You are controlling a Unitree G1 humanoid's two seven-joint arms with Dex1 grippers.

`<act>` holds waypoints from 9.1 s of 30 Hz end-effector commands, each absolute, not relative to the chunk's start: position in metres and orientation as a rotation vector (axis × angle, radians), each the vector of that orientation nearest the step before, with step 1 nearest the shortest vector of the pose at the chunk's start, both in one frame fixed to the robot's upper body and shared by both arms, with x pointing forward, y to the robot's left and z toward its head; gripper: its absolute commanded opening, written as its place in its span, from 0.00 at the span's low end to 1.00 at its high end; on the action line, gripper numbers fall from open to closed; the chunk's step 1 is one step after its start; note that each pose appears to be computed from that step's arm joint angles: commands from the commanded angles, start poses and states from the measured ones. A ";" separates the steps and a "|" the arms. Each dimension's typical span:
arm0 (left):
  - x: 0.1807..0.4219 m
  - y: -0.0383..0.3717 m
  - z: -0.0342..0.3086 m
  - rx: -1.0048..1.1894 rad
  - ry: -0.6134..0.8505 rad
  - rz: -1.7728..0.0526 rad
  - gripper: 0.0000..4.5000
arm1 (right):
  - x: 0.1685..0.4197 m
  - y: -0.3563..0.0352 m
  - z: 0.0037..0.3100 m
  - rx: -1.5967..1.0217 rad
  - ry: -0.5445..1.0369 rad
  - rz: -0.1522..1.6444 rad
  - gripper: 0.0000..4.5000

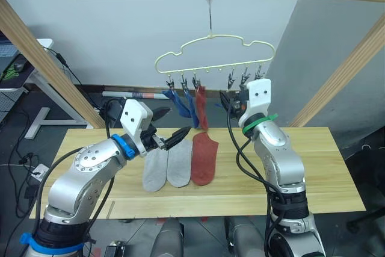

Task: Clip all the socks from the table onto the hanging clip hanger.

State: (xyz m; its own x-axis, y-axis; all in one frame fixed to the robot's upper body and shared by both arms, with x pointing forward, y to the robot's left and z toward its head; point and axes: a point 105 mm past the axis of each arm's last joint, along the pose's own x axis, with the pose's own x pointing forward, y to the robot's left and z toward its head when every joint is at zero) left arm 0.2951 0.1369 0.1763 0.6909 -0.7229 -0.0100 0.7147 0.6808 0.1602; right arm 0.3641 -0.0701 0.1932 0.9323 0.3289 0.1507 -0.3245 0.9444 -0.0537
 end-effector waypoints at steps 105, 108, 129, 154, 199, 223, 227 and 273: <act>0.299 0.110 0.228 0.106 -0.216 -0.847 1.00 | 0.410 -0.048 0.227 0.057 -0.227 0.318 0.00; 0.312 0.116 0.193 0.069 -0.044 -0.749 1.00 | 0.410 -0.047 0.223 0.027 -0.206 0.351 0.00; 0.354 0.059 0.002 0.253 0.383 -0.666 1.00 | 0.394 -0.050 0.210 -0.006 -0.123 0.395 0.00; 0.322 0.046 -0.028 0.455 0.348 -0.827 0.00 | 0.388 -0.072 0.202 -0.059 -0.078 0.404 0.00; 0.324 0.028 0.146 0.515 -0.594 -0.713 0.00 | 0.369 -0.109 0.199 0.672 0.454 0.453 0.26; 0.337 0.040 0.129 0.365 -0.393 -0.764 0.55 | 0.316 -0.124 0.203 0.167 0.249 0.575 1.00; 0.326 0.059 0.131 0.355 -0.364 -0.773 0.80 | 0.322 -0.116 0.192 0.123 0.162 0.526 1.00; 0.293 0.107 0.229 0.397 -0.453 -0.740 0.91 | 0.392 -0.090 0.201 -0.073 -0.158 0.218 0.26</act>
